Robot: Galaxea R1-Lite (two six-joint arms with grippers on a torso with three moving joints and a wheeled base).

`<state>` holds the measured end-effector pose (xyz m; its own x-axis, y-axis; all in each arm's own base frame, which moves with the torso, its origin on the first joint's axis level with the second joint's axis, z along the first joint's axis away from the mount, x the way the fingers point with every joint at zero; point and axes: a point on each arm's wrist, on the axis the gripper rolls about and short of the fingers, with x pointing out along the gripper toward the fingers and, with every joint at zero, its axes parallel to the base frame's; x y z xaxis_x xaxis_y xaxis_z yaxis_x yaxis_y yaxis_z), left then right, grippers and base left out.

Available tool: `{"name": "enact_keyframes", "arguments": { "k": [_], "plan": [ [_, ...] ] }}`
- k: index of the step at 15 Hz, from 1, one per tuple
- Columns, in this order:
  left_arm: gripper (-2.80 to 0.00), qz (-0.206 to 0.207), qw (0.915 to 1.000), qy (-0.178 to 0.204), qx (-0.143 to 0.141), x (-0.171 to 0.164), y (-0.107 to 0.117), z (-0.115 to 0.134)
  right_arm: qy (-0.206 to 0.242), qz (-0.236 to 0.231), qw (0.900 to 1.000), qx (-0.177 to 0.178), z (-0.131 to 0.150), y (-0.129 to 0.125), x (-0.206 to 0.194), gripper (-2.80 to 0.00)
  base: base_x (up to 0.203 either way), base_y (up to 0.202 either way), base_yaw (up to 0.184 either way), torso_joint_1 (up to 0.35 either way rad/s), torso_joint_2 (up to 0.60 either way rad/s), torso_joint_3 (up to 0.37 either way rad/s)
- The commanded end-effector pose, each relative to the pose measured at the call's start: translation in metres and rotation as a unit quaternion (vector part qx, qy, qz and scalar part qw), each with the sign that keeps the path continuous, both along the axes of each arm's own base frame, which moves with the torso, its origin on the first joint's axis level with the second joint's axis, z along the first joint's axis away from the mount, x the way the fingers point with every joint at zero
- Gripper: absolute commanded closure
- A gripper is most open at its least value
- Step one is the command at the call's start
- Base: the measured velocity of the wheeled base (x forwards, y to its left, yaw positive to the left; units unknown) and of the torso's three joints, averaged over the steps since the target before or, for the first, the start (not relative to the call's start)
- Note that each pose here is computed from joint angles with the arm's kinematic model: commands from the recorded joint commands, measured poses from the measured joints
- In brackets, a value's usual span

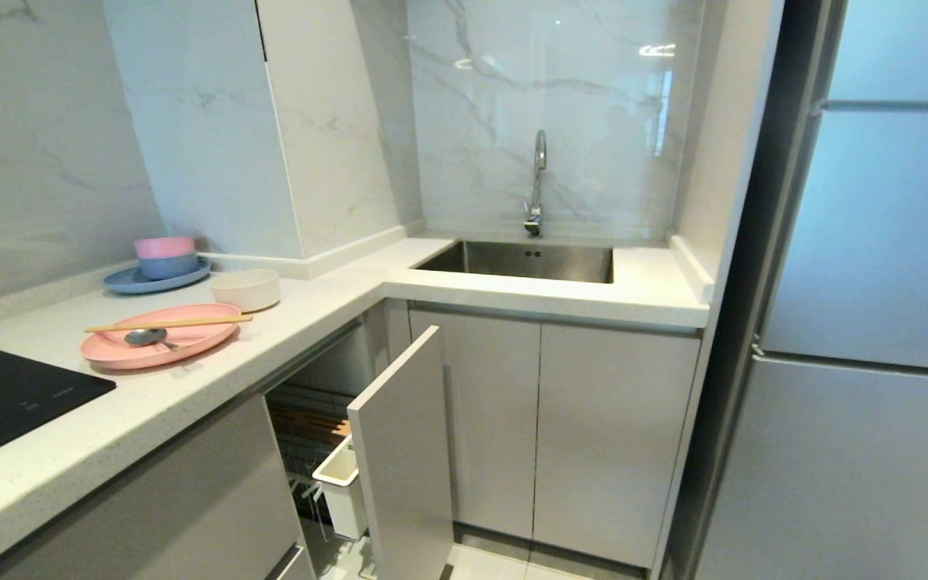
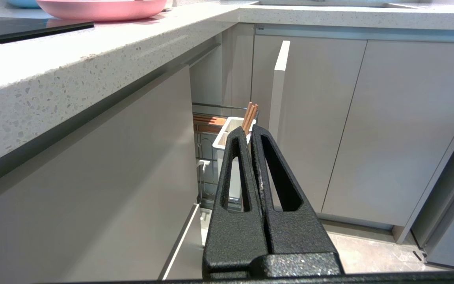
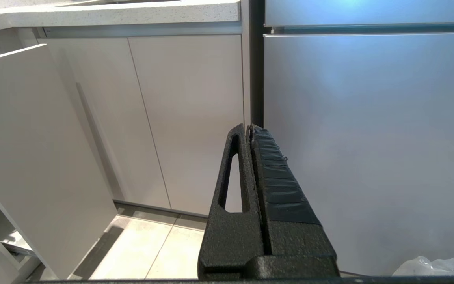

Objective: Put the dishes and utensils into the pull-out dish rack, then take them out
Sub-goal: Open the cupboard

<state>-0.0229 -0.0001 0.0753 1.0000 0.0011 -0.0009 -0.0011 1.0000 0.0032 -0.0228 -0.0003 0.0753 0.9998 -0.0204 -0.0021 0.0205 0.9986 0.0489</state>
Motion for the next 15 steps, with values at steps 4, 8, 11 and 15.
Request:
{"name": "enact_keyframes", "arguments": {
  "k": [4, 8, 11, 15],
  "plan": [
    [0.00, 0.004, 0.9996, -0.027, 0.003, -0.003, 0.000, 0.012, 0.000, 0.000, 1.000, 0.000, 0.000, 0.000, 0.000, 0.00, 0.000, 0.000, 0.000, 0.000, 0.00, 0.000],
    [0.00, 0.018, 0.9960, -0.087, 0.005, -0.042, 0.001, 0.093, 0.000, 0.000, 1.000, 0.000, 0.000, 0.000, 0.000, 0.00, 0.000, 0.000, 0.000, 0.000, 0.00, 0.000],
    [0.00, 0.023, 0.9983, -0.051, 0.015, -0.051, 0.001, 0.158, 0.000, 0.000, 1.000, 0.000, 0.000, 0.000, 0.000, 0.00, 0.000, 0.000, 0.000, 0.000, 0.00, 0.000],
    [0.00, 0.021, 0.9994, -0.010, 0.025, 0.008, 0.001, 0.238, 0.000, 0.000, 1.000, 0.000, 0.000, 0.000, 0.000, 0.00, 0.000, 0.000, 0.000, 0.000, 0.00, 0.000]
  ]
}}
